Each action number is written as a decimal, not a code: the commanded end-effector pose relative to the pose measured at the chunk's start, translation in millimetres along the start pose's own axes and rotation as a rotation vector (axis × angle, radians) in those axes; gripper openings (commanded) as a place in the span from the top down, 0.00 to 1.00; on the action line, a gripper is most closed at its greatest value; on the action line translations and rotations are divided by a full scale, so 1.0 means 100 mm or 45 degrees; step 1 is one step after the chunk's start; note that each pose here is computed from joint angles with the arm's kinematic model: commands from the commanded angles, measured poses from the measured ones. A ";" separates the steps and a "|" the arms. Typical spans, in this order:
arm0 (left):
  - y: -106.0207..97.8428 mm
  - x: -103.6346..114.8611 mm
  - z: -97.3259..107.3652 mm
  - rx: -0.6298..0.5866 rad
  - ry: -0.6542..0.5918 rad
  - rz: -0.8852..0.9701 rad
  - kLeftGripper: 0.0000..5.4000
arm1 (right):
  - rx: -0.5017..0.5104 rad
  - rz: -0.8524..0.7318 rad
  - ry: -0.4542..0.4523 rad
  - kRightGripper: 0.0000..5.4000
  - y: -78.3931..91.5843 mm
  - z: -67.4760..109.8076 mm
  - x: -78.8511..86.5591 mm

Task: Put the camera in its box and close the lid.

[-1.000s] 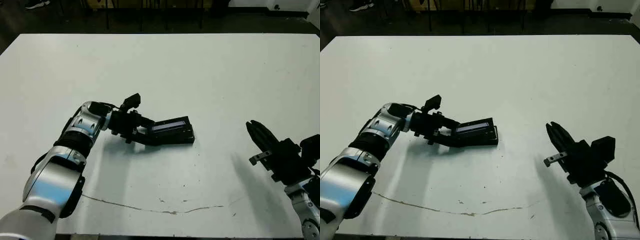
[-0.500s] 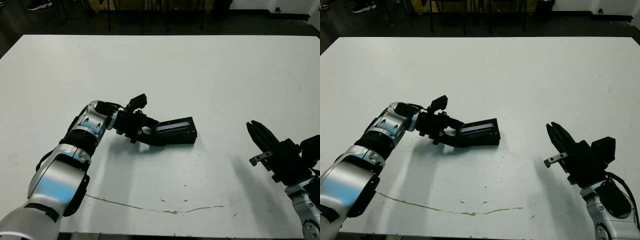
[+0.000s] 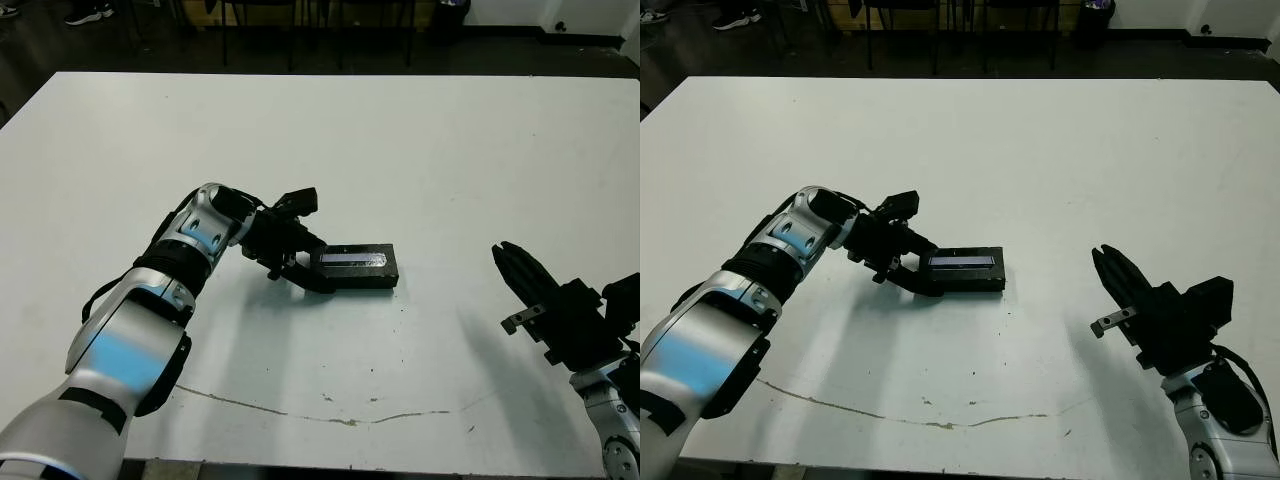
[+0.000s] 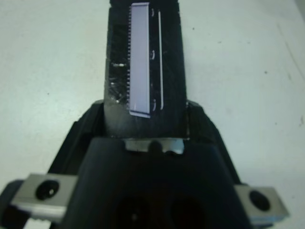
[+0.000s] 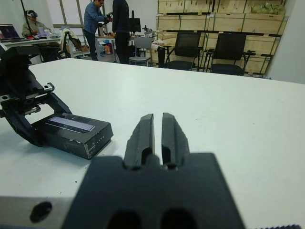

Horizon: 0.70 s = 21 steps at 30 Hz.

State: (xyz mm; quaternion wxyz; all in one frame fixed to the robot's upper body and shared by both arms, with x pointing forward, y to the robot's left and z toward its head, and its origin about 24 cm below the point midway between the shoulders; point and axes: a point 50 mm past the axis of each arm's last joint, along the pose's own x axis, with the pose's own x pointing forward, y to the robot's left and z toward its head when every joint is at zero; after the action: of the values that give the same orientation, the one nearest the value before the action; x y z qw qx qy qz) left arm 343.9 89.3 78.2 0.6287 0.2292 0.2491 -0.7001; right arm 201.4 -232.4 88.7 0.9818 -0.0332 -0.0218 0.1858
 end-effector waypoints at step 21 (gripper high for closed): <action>-0.11 0.16 -0.17 0.230 0.351 -0.077 0.26 | 0.029 0.022 -0.006 1.00 -0.01 -0.05 0.00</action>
State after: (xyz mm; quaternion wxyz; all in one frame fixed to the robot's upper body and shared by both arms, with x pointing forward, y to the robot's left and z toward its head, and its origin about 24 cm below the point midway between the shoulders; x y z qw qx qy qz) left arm 343.0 77.5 91.0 0.5674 0.3683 0.2135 -0.7049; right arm 204.1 -232.7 87.9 0.9790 -0.0278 -0.0282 0.1998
